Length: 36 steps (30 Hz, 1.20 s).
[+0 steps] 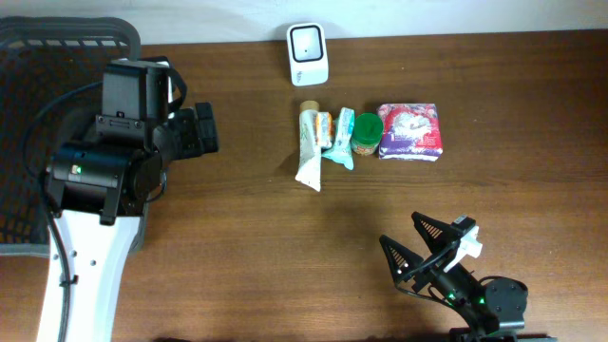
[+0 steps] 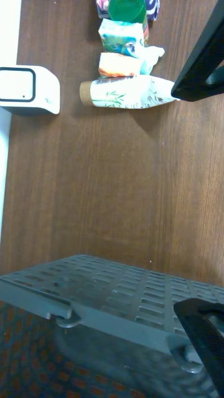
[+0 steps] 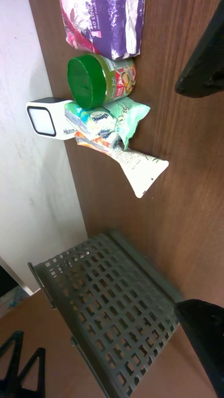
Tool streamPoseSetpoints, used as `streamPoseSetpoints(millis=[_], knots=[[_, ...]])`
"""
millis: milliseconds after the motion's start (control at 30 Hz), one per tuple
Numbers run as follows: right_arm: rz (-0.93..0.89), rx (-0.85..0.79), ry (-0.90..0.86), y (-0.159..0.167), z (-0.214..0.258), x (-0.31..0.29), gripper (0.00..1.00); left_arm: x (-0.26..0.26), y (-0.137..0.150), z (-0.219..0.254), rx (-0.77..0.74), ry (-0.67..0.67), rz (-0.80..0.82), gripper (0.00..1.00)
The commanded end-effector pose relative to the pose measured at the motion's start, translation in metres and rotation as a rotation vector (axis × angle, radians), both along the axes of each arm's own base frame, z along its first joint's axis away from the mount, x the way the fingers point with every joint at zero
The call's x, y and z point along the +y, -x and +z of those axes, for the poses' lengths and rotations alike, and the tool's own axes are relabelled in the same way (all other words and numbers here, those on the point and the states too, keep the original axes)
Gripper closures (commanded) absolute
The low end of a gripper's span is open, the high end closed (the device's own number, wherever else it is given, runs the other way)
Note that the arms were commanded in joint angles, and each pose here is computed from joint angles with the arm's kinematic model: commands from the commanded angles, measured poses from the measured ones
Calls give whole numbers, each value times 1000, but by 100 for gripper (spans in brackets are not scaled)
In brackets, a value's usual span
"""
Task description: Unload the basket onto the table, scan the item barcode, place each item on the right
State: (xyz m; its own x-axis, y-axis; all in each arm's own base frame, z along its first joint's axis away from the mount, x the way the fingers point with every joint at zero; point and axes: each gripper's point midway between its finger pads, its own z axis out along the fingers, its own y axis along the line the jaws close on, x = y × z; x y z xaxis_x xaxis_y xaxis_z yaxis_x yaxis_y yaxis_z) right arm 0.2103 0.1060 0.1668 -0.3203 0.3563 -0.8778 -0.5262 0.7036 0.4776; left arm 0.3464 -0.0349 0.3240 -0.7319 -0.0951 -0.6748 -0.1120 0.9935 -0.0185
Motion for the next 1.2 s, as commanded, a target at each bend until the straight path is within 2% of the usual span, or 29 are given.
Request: streamPoseSetpoints(millis=[0, 233, 400, 567, 633, 700, 767, 800, 867, 967, 1100, 1167], knots=[[28, -1, 22, 2, -5, 4, 2, 4, 0, -3, 8, -22, 1, 1], [-18, -25, -16, -4, 6, -2, 1, 4, 0, -3, 8, -22, 1, 1], [-136, -316, -94, -5, 78, -20, 2, 4, 0, -3, 8, -22, 1, 1], [-338, -595, -204, 16, 164, -57, 1, 4, 0, -3, 8, -22, 1, 1], [-420, -695, -128, 27, 195, -66, 2, 4, 0, -3, 8, -22, 1, 1], [-478, -725, -25, 29, 215, -70, 2, 4, 0, -3, 8, -23, 2, 1], [-564, -664, 84, 21, 229, -81, 2, 4, 0, -3, 8, -23, 2, 1], [-639, -563, 164, 8, 236, -94, 2, 4, 0, -3, 8, -23, 2, 1], [-660, -456, 249, -6, 238, -99, 1, 4, 0, -3, 8, -23, 1, 1], [-626, -250, 364, -37, 232, -99, 1, 4, 0, -3, 8, -22, 1, 1], [-544, 81, 570, -90, 201, -102, 1, 4, 0, -3, 8, -23, 2, 1], [-501, 237, 617, -114, 183, -103, 1, 4, 0, -3, 8, -23, 2, 1]])
